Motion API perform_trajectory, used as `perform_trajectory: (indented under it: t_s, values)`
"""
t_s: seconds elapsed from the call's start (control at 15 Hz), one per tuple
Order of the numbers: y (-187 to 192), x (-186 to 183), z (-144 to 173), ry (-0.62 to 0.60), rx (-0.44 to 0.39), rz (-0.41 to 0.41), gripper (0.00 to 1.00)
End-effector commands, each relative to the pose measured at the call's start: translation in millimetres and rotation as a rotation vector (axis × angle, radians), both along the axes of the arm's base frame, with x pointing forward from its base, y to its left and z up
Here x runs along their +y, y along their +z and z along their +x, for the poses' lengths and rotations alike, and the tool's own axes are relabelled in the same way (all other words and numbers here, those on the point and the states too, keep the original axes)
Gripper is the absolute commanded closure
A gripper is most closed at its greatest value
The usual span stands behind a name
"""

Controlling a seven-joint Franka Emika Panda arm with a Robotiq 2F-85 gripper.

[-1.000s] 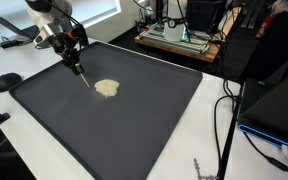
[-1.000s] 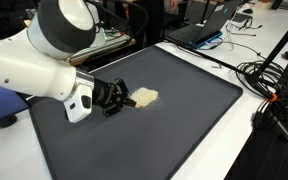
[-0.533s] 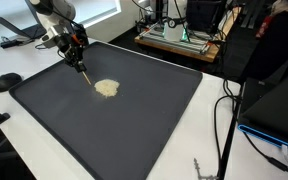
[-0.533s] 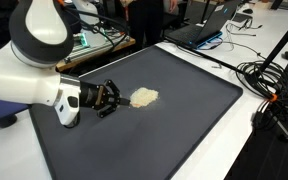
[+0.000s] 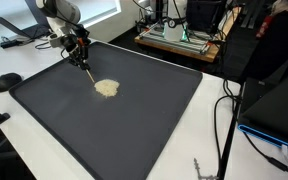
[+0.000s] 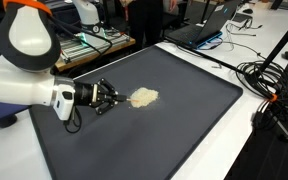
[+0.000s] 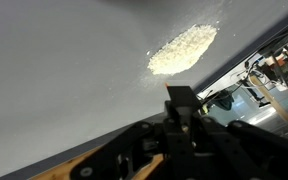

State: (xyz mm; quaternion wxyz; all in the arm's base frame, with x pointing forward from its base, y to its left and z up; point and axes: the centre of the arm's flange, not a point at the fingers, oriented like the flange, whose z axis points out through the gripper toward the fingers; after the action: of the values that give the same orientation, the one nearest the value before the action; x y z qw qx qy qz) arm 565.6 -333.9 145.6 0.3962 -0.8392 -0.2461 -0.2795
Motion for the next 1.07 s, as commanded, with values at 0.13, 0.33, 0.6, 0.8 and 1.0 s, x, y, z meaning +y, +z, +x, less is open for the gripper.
perform_trajectory:
  t_s: [0.13, 0.33, 0.6, 0.8, 1.0]
  values:
    - [16, 15, -41, 0.011, -0.156, -0.004, 0.97]
    - [26, 24, -55, -0.002, -0.207, -0.019, 0.97]
    - [40, 44, -64, -0.031, -0.220, -0.044, 0.97]
    - [47, 54, -73, -0.086, -0.180, -0.077, 0.97]
    - [55, 63, -83, -0.128, -0.153, -0.119, 0.97]
